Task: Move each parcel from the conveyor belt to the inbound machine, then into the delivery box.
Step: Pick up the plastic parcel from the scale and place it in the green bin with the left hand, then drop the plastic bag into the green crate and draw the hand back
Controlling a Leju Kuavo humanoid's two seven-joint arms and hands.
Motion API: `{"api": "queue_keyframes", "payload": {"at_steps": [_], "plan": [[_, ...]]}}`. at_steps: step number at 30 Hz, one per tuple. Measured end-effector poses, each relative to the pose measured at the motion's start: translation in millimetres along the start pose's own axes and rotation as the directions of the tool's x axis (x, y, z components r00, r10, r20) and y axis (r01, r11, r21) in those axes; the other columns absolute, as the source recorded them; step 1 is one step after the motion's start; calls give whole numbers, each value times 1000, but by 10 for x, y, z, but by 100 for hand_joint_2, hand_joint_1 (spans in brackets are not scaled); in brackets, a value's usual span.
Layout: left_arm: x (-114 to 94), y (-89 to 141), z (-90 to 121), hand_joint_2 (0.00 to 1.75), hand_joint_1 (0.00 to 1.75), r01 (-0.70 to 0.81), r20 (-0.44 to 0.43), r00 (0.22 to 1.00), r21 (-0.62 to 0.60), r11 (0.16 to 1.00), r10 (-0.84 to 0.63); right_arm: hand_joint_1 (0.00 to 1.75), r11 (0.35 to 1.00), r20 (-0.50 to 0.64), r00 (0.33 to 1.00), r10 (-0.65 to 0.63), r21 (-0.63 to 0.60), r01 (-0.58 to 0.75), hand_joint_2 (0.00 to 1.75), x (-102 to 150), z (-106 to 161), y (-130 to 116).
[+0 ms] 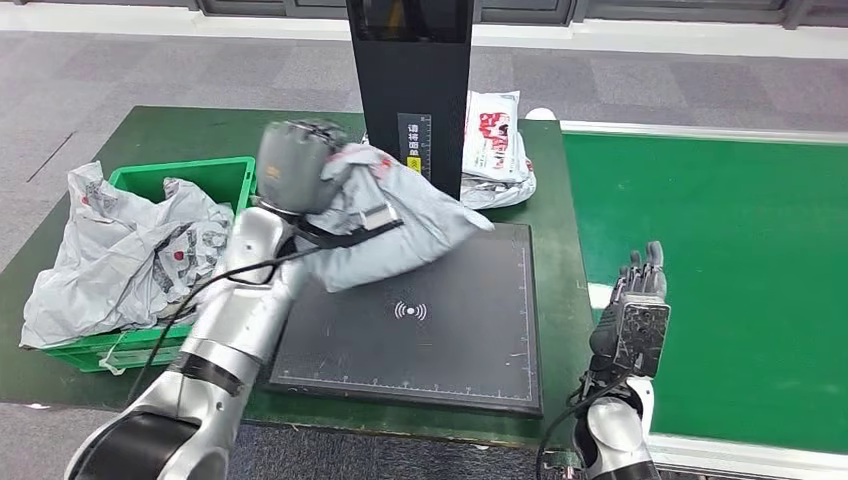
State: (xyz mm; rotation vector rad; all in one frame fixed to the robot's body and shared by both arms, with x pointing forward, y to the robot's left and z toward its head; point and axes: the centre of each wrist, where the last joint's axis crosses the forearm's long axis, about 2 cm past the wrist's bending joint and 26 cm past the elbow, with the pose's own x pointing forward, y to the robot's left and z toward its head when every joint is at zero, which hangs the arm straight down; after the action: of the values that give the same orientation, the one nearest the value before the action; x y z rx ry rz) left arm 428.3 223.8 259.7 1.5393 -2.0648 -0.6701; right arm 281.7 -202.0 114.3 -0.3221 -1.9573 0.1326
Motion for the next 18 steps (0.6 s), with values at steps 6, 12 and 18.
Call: {"api": "queue_keyframes", "payload": {"at_steps": [6, 12, 18], "plan": [[-559, 261, -123, 175, 175, 174, -154, 975, 69, 982, -162, 0, 1000, 3, 1000, 9, 1, -9, 0, 18, 40, -28], [-1199, 607, -373, 175, 175, 342, -272, 914, 121, 932, -300, 0, 1000, 6, 1000, 9, 5, -9, 0, 32, 40, -34], [-1710, 894, -502, 175, 175, 469, -299, 857, 121, 875, -419, 0, 1000, 12, 1000, 2, 14, -2, 0, 43, 5, -36]]}}
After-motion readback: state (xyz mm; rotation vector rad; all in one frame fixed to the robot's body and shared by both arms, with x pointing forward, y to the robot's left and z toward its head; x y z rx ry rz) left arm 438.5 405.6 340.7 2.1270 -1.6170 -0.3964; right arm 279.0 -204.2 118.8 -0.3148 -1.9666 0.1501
